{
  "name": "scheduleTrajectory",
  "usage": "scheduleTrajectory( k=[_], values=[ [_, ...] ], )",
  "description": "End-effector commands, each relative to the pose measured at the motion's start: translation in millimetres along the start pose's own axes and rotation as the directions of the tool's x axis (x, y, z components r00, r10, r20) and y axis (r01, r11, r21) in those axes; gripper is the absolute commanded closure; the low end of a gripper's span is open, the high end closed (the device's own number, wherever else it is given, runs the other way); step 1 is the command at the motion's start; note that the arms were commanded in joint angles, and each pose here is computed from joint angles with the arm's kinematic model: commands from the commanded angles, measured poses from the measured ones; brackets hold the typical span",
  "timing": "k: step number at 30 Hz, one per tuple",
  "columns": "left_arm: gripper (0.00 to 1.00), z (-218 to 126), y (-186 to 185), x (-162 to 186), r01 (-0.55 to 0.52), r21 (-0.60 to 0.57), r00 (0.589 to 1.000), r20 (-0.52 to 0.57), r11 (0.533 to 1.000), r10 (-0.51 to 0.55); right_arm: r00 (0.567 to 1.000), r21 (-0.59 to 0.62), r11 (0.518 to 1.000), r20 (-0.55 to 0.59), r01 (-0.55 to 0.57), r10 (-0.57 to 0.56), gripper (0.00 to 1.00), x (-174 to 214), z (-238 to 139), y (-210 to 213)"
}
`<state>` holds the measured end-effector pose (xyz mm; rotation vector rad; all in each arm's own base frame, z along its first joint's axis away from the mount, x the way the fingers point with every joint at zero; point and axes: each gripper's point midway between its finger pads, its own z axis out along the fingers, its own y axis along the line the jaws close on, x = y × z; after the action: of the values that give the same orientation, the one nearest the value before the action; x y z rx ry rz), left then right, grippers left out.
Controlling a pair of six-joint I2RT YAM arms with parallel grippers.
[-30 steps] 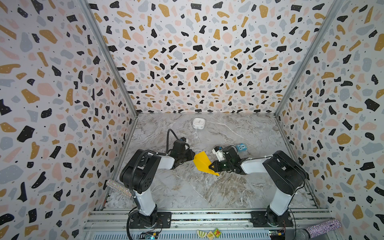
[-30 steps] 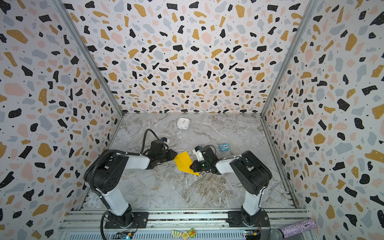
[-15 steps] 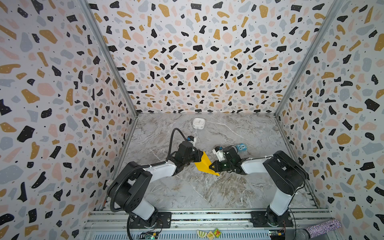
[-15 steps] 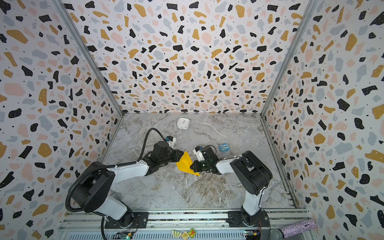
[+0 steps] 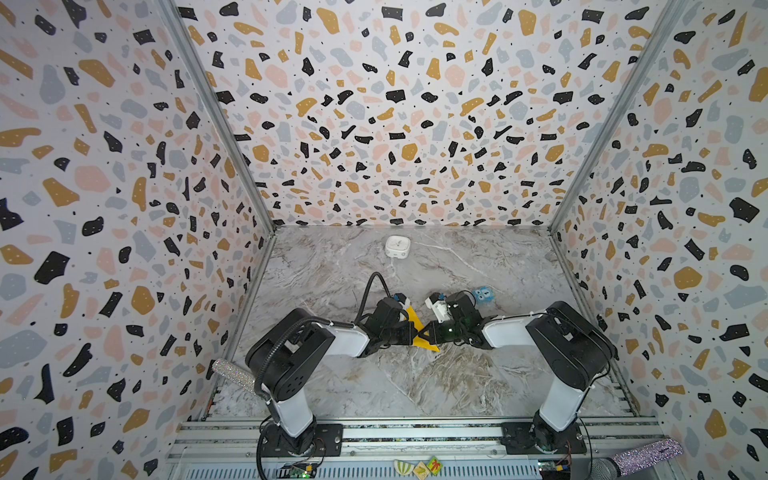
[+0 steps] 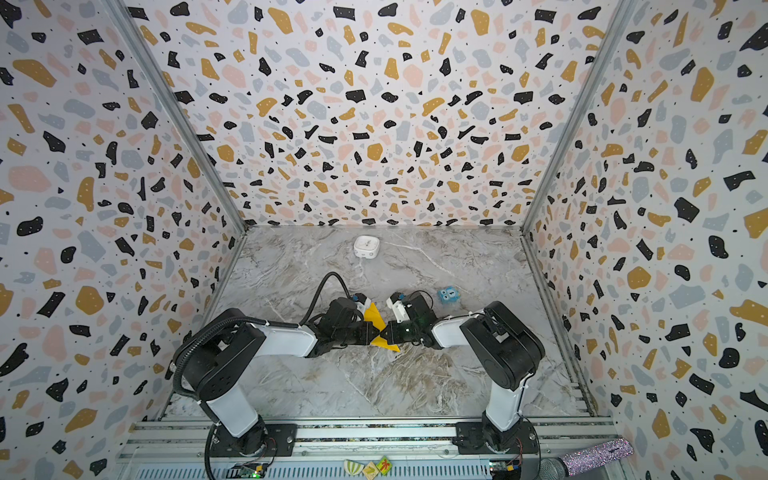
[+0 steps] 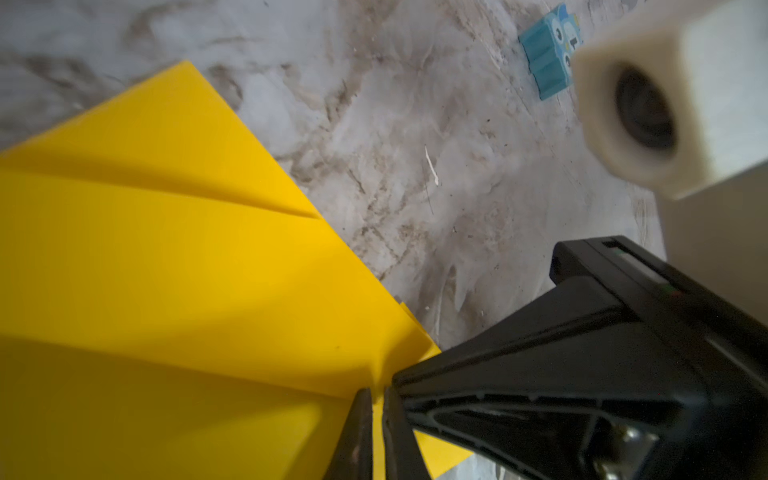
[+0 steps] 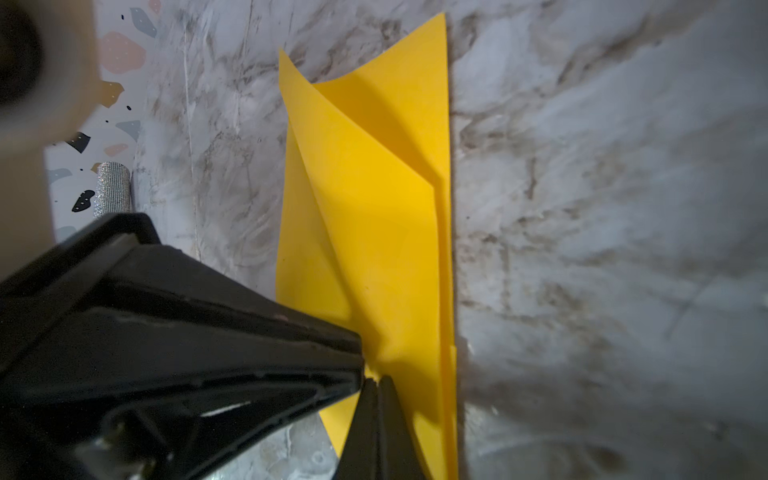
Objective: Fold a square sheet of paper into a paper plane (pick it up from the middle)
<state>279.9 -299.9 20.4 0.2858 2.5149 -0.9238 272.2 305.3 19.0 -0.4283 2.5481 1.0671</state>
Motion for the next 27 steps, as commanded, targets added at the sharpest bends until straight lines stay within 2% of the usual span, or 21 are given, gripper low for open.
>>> scheduleTrajectory(
  k=[1,6,16,27],
  values=[
    [0.9,6,-12,-9,-0.048,0.045,0.999,0.016,0.998,0.047,0.972,0.196,0.974,-0.181,-0.111,0.147,0.97,67,-1,-52],
    [0.91,8,6,-10,-0.043,-0.034,0.999,0.023,0.998,0.044,0.969,0.209,0.972,-0.192,-0.112,0.153,0.98,72,-1,-56],
    [0.9,-13,-19,-42,-0.067,0.053,0.991,0.119,0.996,0.06,0.966,0.224,0.968,-0.203,-0.111,0.158,1.0,78,-1,-61],
    [0.9,9,-1,-29,-0.041,0.008,0.998,0.053,0.999,0.041,0.966,0.222,0.969,-0.204,-0.111,0.158,1.0,79,-2,-61]
  ],
)
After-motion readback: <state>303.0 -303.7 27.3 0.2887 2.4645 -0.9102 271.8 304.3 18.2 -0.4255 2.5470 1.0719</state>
